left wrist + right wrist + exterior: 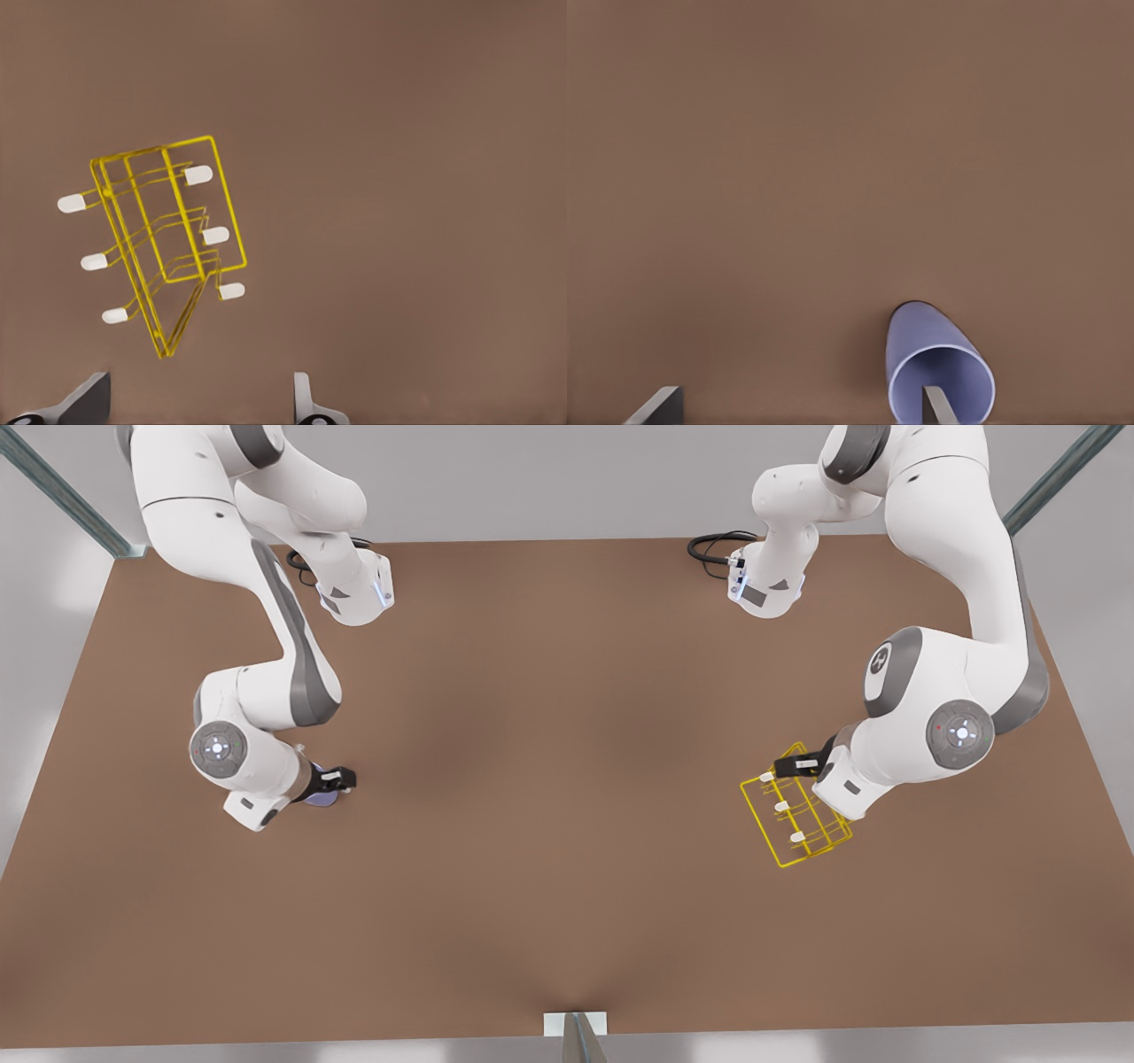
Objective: Place the cup on the cup holder
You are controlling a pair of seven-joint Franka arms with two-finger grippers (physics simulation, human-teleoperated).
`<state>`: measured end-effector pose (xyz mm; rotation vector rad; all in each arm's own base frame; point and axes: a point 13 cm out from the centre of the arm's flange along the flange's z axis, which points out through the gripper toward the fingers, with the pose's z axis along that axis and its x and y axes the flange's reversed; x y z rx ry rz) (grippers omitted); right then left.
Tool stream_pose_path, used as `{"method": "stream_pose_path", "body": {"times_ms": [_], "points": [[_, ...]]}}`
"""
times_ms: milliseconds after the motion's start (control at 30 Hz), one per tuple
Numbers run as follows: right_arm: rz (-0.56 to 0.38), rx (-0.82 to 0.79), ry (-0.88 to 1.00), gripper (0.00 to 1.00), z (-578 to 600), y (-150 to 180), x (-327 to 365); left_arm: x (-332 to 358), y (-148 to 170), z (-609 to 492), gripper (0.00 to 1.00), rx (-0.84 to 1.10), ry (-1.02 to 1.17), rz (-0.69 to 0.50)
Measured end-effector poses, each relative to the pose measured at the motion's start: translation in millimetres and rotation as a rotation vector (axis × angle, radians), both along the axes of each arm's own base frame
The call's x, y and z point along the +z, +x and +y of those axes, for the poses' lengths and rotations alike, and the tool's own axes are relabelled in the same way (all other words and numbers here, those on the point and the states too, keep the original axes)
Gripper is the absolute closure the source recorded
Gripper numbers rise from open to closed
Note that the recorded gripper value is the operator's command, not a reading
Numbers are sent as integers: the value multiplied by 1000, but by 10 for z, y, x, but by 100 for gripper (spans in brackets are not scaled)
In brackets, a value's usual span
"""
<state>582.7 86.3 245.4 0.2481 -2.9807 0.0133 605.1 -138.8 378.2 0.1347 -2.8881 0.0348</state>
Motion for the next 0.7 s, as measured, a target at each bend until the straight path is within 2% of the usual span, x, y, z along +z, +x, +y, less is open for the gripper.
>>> {"method": "stream_pose_path", "body": {"times_ms": [167, 367, 533, 700], "points": [[31, -47, -16, 0, -81, -205, -288, -10, -34, -12, 0, 3, 5, 13], [0, -82, -16, 0, -76, -200, -364, -18, -53, -29, 0, 8, 10, 20], [-13, -64, -26, 0, 95, -474, -415, -27, -61, -23, 0, 14, 16, 23], [-30, -93, -27, 0, 15, -492, -505, -64, -75, -39, 0, 20, 21, 31]]}}
